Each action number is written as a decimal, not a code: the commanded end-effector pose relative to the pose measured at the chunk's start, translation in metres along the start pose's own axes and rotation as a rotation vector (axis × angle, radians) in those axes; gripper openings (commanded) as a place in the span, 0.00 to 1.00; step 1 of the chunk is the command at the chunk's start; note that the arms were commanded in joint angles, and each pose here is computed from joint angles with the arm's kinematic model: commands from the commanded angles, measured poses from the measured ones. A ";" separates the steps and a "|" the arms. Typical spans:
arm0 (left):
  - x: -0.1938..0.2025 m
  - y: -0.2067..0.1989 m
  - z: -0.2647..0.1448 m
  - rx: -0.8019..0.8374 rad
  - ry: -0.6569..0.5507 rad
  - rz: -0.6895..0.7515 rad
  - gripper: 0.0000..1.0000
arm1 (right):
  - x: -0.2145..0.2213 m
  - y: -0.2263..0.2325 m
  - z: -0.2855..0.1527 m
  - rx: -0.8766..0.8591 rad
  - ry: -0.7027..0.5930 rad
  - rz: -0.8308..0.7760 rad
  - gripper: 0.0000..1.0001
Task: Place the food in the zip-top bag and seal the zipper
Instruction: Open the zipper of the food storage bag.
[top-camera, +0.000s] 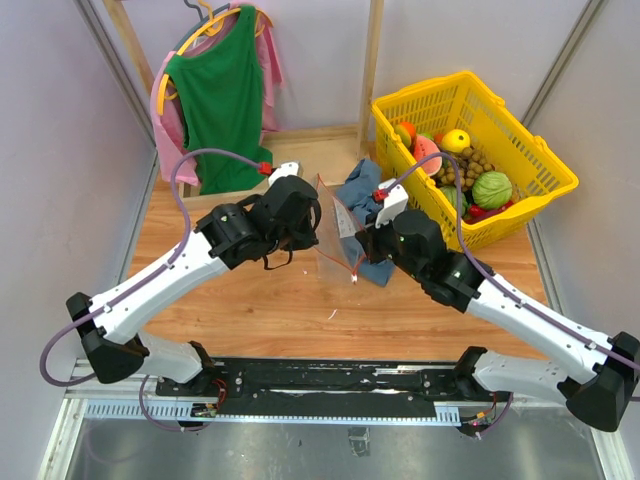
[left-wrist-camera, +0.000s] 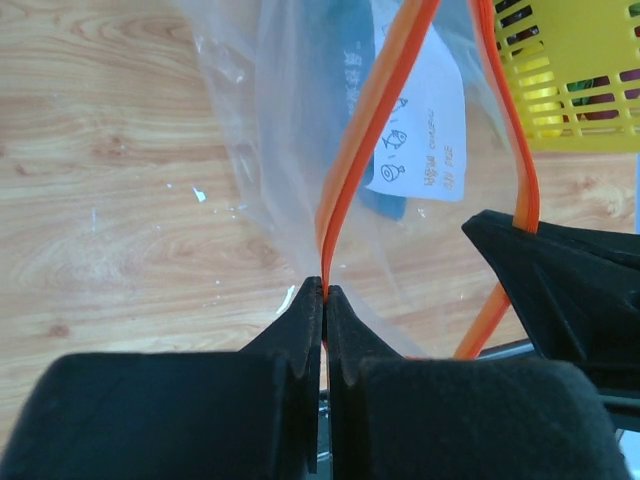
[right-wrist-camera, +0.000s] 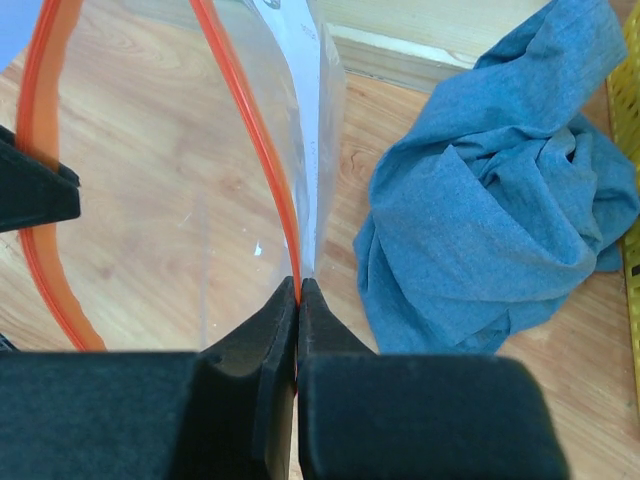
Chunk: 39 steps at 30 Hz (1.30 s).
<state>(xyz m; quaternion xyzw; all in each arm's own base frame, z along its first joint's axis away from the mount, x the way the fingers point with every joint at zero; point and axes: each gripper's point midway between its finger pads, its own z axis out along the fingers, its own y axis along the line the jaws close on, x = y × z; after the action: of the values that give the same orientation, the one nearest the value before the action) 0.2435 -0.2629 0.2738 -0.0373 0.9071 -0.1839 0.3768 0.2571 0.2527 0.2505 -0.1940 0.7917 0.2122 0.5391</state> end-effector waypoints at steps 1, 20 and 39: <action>-0.013 0.012 -0.015 -0.017 -0.064 0.073 0.00 | 0.010 -0.007 -0.008 0.037 0.084 0.026 0.01; -0.014 0.001 0.005 0.077 -0.179 -0.125 0.52 | 0.030 0.033 0.020 -0.106 0.104 0.224 0.01; -0.007 -0.018 0.026 0.212 -0.225 -0.212 0.88 | 0.029 0.038 0.019 -0.112 0.076 0.224 0.01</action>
<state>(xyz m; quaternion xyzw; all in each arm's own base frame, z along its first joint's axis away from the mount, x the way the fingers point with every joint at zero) 0.2585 -0.2690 0.2652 -0.1029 0.8350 -0.2883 0.4573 0.2450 0.2874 0.2141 -0.1461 0.8242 0.2934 0.4617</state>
